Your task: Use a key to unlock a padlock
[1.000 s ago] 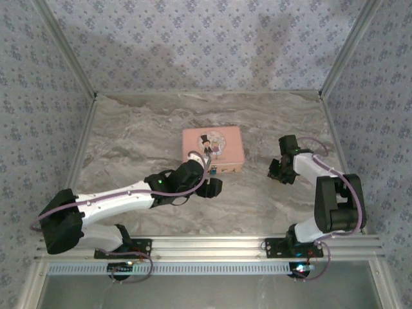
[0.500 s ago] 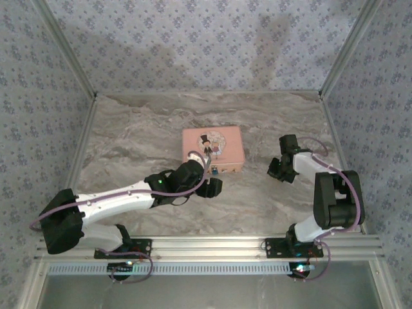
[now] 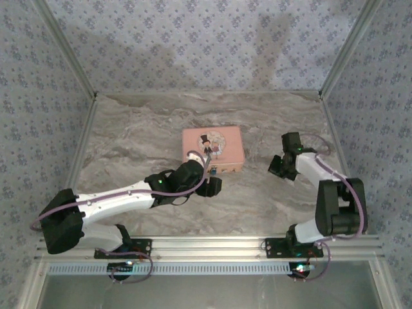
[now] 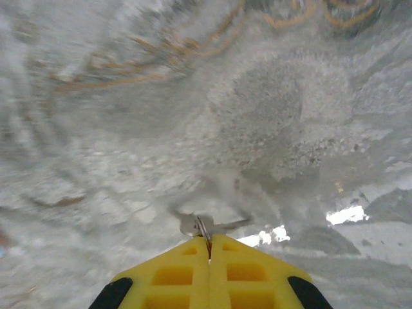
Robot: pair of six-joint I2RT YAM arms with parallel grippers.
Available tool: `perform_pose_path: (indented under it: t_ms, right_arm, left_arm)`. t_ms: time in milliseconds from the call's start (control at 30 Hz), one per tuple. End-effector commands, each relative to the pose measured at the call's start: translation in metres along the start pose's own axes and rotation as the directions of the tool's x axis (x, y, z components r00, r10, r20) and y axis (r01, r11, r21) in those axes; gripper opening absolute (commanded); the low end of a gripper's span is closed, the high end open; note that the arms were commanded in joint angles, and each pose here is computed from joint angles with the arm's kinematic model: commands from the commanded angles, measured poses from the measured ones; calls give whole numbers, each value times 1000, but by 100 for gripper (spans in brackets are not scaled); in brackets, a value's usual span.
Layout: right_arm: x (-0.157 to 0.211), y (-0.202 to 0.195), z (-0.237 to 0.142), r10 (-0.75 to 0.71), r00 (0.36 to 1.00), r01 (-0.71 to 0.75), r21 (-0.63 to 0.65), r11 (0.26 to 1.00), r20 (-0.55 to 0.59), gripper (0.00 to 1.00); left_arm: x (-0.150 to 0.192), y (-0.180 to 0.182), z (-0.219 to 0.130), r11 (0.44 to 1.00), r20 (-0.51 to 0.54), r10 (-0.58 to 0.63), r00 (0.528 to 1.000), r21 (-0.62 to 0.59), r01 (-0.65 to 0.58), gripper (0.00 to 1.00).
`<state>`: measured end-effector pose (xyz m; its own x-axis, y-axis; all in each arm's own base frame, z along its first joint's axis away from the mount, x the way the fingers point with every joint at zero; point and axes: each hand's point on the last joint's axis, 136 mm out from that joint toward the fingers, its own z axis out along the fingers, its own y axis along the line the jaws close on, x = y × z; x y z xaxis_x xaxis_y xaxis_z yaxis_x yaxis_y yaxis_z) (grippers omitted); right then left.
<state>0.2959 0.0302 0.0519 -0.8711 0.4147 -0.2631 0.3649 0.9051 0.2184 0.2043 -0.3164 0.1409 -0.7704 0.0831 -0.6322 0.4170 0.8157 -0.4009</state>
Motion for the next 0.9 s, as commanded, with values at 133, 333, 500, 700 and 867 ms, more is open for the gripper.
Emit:
perform_pose_path:
  t_ms: [133,333,500,700,867]
  right_arm:
    - [-15,36,-77,-61,992,77,-151,985,111,0]
    - [-14,79,-140,-121,978,172,-329,928,170,0]
    - [-9,121,-200,-188,956,274,-459,845,225,0]
    - [6,158,-253,-223,944,327,-593,736,244,0]
    - [18,181,-281,-232,946,324,-688,649,226,0]
  left_arm:
    - [-41,-10,-20,998,109,-29,994,53,24,84]
    - [-77,-21,-41,989,171,-29,985,148,4,85]
    - [-113,-42,-67,954,232,-27,972,298,-45,85]
    - [-144,-70,-98,883,317,18,948,441,-164,78]
    - [-160,-91,-115,823,384,65,921,502,-267,80]
